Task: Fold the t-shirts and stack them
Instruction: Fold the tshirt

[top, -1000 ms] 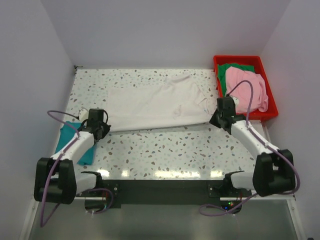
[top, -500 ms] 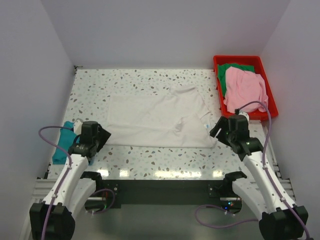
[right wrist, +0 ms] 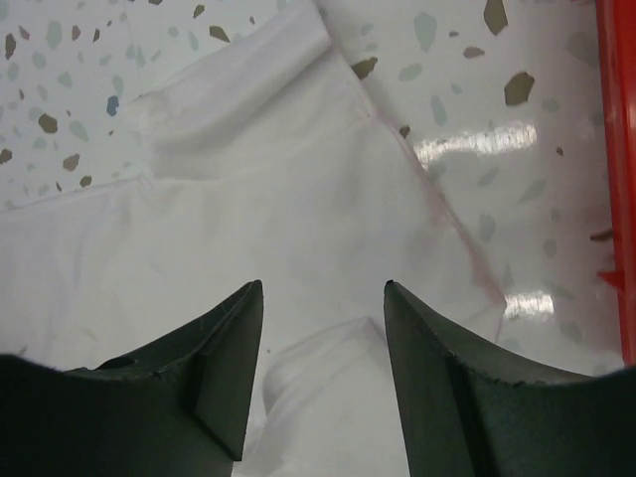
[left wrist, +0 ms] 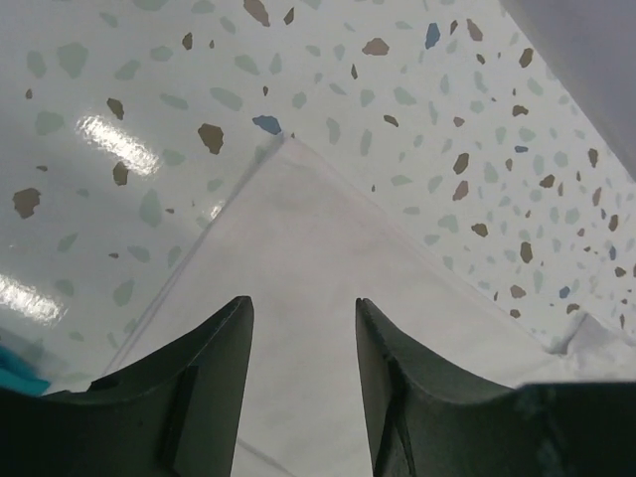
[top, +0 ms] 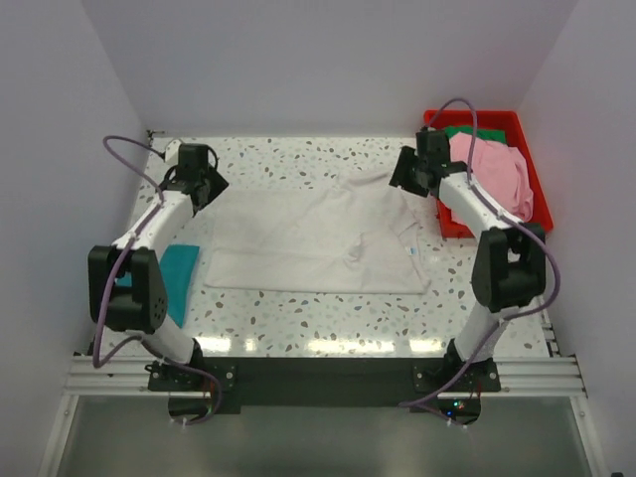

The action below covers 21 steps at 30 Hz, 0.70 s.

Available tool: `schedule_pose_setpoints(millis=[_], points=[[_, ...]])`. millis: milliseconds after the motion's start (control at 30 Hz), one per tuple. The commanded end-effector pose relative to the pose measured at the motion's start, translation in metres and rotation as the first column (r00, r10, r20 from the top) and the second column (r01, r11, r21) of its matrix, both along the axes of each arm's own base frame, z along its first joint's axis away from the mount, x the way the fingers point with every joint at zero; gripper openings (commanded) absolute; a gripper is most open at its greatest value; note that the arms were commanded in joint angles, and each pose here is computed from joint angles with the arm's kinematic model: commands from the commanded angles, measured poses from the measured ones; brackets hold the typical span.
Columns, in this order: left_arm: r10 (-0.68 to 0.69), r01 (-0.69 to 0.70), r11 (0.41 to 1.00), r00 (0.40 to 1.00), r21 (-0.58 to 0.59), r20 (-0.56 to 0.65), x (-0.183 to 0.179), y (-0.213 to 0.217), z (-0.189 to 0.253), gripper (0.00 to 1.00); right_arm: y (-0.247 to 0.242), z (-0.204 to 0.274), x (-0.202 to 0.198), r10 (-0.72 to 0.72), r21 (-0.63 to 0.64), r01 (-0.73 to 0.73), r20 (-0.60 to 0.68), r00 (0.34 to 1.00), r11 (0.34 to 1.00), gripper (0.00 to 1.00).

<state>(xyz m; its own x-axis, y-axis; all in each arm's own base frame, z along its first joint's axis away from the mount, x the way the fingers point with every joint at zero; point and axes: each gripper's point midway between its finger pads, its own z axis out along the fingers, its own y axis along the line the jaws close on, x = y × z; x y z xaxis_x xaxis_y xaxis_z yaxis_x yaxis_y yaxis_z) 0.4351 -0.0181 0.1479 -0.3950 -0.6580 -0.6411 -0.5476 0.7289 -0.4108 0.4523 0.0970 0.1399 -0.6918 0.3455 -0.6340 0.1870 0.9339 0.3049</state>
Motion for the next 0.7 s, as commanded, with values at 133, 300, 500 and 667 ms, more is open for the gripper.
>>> schedule_pose_setpoints(millis=[133, 300, 500, 667], points=[[-0.008, 0.012, 0.998, 0.998, 0.054, -0.061, 0.066, 0.007, -0.038, 0.47, -0.001, 0.007, 0.089, 0.007, -0.092, 0.001, 0.085, 0.996, 0.996, 0.55], [0.018, -0.014, 0.999, 0.995, 0.045, -0.101, 0.093, 0.006, -0.067, 0.44, 0.004, -0.014, 0.116, 0.018, -0.104, -0.011, 0.066, 0.998, 0.994, 0.55], [0.071, -0.064, 0.996, 0.987, 0.058, -0.142, 0.100, 0.013, -0.091, 0.42, 0.006, -0.029, 0.128, 0.029, -0.112, -0.023, 0.050, 0.998, 0.993, 0.55], [0.081, -0.071, 0.996, 0.979, 0.062, -0.188, 0.099, 0.013, -0.109, 0.41, 0.007, -0.048, 0.131, 0.035, -0.125, -0.032, 0.020, 0.999, 0.992, 0.55]])
